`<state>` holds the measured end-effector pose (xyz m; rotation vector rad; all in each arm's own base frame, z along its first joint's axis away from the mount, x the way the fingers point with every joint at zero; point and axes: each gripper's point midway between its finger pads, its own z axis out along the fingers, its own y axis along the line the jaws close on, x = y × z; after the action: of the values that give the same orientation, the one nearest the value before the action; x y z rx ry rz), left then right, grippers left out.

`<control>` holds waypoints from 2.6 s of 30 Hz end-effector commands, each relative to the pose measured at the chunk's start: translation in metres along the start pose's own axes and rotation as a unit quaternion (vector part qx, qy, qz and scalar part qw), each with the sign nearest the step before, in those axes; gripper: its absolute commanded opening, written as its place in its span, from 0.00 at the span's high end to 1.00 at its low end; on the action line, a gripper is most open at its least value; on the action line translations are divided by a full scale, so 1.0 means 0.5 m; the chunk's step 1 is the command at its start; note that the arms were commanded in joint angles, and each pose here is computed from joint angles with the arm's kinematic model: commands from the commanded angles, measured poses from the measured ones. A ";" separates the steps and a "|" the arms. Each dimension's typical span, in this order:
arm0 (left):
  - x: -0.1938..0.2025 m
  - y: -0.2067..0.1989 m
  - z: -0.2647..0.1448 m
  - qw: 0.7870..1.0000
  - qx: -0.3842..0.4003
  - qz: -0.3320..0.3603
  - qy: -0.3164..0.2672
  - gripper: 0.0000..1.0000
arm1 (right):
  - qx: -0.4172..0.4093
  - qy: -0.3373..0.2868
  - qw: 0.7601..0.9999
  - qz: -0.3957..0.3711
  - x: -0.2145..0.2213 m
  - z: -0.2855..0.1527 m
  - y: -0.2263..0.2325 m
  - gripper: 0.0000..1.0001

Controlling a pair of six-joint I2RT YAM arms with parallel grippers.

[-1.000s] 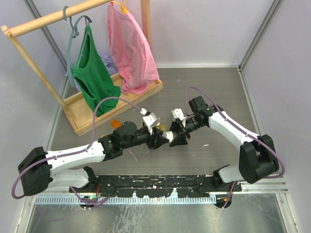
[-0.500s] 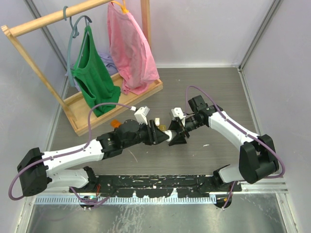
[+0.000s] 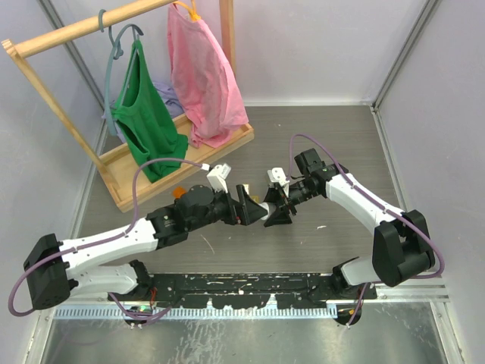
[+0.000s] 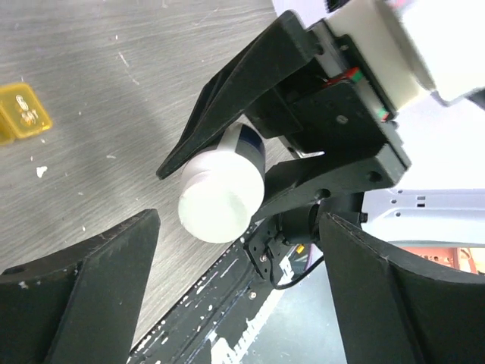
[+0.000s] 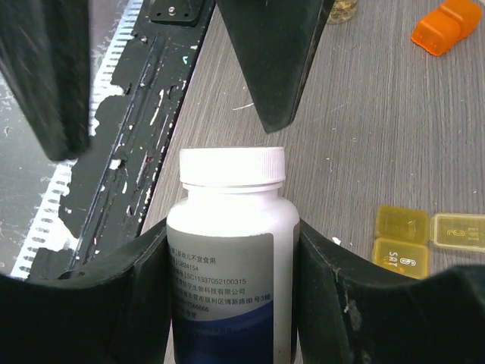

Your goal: Sort the pills into containers

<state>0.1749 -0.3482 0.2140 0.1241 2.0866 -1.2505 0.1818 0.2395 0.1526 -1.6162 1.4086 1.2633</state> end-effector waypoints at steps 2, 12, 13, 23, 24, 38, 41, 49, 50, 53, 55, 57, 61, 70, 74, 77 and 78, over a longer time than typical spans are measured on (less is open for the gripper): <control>-0.056 -0.052 -0.040 0.996 0.045 0.059 -0.044 0.06 | 0.002 -0.010 1.000 -0.016 -0.019 -0.004 -0.008 0.99; -0.042 -0.031 -0.067 0.969 0.099 0.210 -0.083 0.02 | 0.001 -0.010 1.000 -0.016 -0.018 -0.004 -0.007 0.99; -0.044 -0.030 -0.068 0.965 0.101 0.226 -0.089 0.02 | 0.001 -0.009 1.000 -0.017 -0.019 -0.004 -0.008 0.99; -0.035 -0.023 -0.063 0.899 0.132 0.406 -0.100 0.02 | 0.001 -0.009 1.000 -0.017 -0.018 -0.005 -0.008 0.99; -0.032 -0.022 -0.059 0.887 0.136 0.429 -0.098 0.02 | 0.000 -0.009 1.000 -0.017 -0.017 -0.004 -0.007 0.99; -0.052 -0.009 -0.012 0.846 0.197 0.483 -0.113 0.01 | 0.000 -0.007 1.000 -0.018 -0.016 -0.004 -0.007 0.99; -0.048 -0.015 -0.006 0.845 0.216 0.477 -0.109 0.05 | 0.000 -0.008 1.000 -0.019 -0.016 -0.004 -0.007 0.99; -0.022 -0.023 0.014 0.846 0.249 0.465 -0.076 0.26 | -0.001 -0.007 1.000 -0.018 -0.016 -0.004 -0.006 0.99; -0.023 -0.021 0.016 0.847 0.247 0.465 -0.076 0.28 | -0.001 -0.007 1.000 -0.018 -0.015 -0.005 -0.006 0.99; -0.027 -0.020 0.020 0.848 0.244 0.463 -0.078 0.34 | -0.001 -0.007 1.000 -0.019 -0.016 -0.004 -0.006 0.99; -0.029 -0.019 0.023 0.850 0.241 0.462 -0.078 0.36 | 0.000 -0.008 1.000 -0.019 -0.017 -0.005 -0.007 0.99; -0.029 -0.021 0.024 0.851 0.241 0.461 -0.078 0.36 | 0.000 -0.008 1.000 -0.020 -0.017 -0.005 -0.006 0.99; -0.031 -0.021 0.025 0.853 0.240 0.456 -0.078 0.36 | -0.001 -0.008 1.000 -0.020 -0.017 -0.005 -0.006 0.99; -0.037 -0.029 0.023 0.858 0.242 0.445 -0.084 0.40 | -0.001 -0.008 1.000 -0.019 -0.017 -0.005 -0.006 0.99; -0.038 -0.034 0.022 0.860 0.246 0.439 -0.083 0.45 | -0.001 -0.008 1.000 -0.019 -0.016 -0.005 -0.005 0.99; -0.040 -0.038 0.022 0.868 0.245 0.424 -0.081 0.50 | -0.001 -0.008 1.000 -0.019 -0.016 -0.005 -0.006 0.99; -0.041 -0.040 0.022 0.871 0.246 0.419 -0.079 0.54 | -0.001 -0.008 1.000 -0.019 -0.016 -0.005 -0.005 0.99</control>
<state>0.1827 -0.3553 0.1978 1.0629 1.3621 -1.0906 0.1807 0.2374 0.1495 -1.6232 1.4168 1.2638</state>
